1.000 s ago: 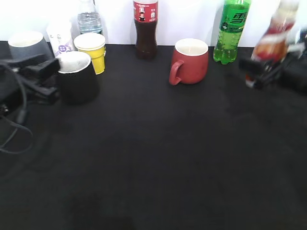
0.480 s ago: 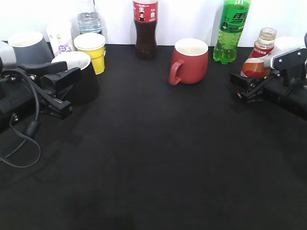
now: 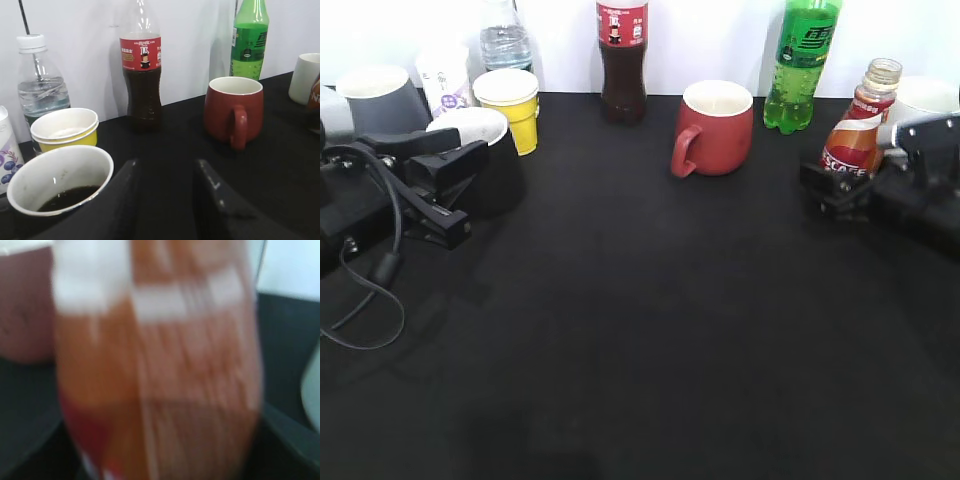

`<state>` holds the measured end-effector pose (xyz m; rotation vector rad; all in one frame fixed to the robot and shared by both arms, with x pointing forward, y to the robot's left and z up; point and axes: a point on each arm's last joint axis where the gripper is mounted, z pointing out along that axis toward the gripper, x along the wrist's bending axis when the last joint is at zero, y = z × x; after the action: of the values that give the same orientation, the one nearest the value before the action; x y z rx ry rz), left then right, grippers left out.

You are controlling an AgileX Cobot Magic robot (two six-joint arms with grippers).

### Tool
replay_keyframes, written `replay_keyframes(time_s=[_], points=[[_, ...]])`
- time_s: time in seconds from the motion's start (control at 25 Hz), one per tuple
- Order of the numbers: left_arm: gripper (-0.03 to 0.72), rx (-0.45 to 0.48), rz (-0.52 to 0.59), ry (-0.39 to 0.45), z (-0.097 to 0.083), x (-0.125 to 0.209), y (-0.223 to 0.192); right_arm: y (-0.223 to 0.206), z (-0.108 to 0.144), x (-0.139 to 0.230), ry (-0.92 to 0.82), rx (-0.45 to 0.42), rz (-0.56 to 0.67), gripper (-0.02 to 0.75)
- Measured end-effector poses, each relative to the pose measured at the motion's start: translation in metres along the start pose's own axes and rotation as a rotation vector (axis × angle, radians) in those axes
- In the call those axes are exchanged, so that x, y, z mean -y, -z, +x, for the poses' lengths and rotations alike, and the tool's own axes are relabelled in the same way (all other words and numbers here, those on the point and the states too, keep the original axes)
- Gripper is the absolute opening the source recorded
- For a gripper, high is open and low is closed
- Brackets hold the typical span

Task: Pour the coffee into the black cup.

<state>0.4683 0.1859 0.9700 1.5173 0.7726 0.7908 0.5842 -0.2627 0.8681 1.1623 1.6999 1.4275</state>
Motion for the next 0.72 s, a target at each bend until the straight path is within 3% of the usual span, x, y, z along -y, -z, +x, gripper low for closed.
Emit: replay_keyframes(time_s=[0.16, 0.4, 0.56, 0.72], points=[[0.274, 0.0, 0.007, 0.0, 0.0, 0.0, 0.0, 0.016, 0.003, -0.009, -0.016, 0.042, 0.004, 0.632], [0.279, -0.021, 0.169, -0.003, 0.001, 0.005, 0.008, 0.045, 0.012, -0.019, -0.014, 0.09, 0.086, 0.632], [0.425, -0.063, 0.292, 0.1, 0.003, 0.001, 0.021, 0.076, 0.023, -0.03, -0.016, 0.126, 0.159, 0.632], [0.442, -0.153, 0.462, 0.18, 0.011, -0.026, 0.028, 0.101, 0.034, -0.055, -0.132, 0.124, 0.257, 0.609]])
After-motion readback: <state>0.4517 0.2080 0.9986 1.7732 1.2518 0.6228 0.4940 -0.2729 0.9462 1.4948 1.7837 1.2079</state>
